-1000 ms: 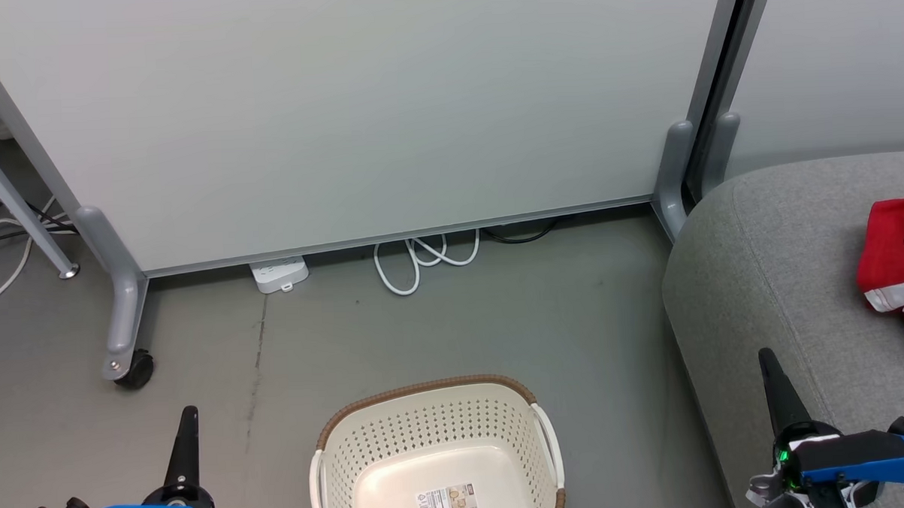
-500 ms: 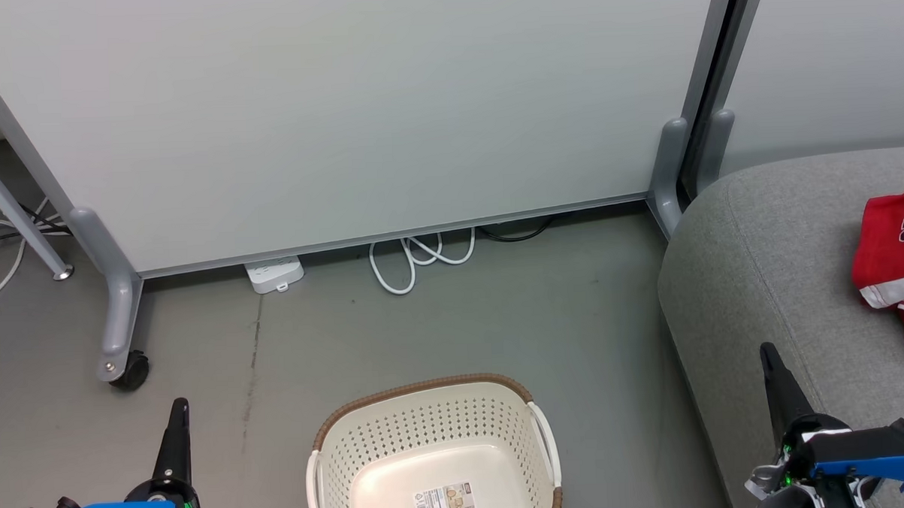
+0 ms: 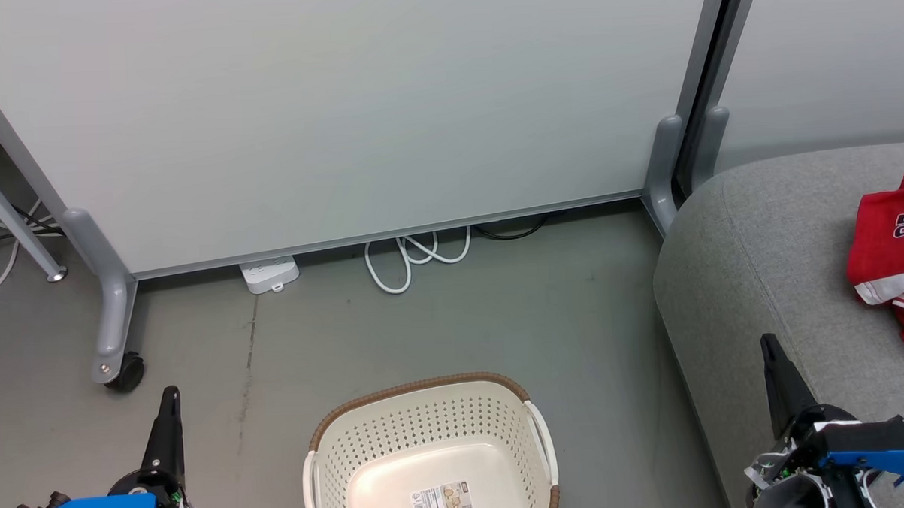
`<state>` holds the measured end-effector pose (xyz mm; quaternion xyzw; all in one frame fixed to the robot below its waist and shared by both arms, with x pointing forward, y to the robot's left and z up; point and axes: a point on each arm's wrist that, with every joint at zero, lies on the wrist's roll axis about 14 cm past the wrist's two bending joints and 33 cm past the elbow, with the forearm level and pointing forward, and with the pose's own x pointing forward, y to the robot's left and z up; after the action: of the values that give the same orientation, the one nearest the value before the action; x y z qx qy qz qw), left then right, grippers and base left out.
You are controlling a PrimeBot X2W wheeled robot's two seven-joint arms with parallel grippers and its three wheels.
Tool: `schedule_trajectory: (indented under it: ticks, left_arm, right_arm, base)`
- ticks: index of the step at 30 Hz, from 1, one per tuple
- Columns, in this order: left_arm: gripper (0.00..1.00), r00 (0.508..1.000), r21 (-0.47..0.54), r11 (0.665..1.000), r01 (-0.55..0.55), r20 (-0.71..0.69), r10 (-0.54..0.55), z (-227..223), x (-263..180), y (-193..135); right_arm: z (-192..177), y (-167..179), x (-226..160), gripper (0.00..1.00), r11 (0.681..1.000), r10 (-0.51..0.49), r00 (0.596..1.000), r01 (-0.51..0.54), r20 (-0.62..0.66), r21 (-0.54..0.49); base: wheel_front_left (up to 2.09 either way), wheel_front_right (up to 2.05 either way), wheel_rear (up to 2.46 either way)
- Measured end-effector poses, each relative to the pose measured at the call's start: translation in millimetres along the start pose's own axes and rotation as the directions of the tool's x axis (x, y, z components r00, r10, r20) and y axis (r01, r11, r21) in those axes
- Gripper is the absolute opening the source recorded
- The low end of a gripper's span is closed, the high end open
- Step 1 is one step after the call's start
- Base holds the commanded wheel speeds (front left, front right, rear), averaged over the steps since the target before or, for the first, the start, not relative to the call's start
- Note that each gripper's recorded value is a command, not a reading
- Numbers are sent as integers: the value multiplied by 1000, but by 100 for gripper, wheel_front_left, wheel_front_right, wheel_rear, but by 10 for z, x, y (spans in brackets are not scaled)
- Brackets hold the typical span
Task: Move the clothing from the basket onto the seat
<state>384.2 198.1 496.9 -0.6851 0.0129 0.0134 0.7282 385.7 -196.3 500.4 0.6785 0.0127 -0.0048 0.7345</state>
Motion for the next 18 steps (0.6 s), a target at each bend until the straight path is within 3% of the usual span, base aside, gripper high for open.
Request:
schedule_trajectory:
  ticks: [10, 18]
  left_arm:
    - [0, 1000, -66, 998, 22, 0, -22, 19, 27, -60]
    - [0, 1000, -66, 998, 23, 1, -23, 22, 28, -63]
  right_arm:
    - [33, 35, 16, 0, 997, 15, 1000, -15, 11, 80]
    - [34, 37, 17, 0, 996, 15, 1000, -16, 11, 83]
  base:
    - [0, 0, 0]
    - [0, 0, 0]
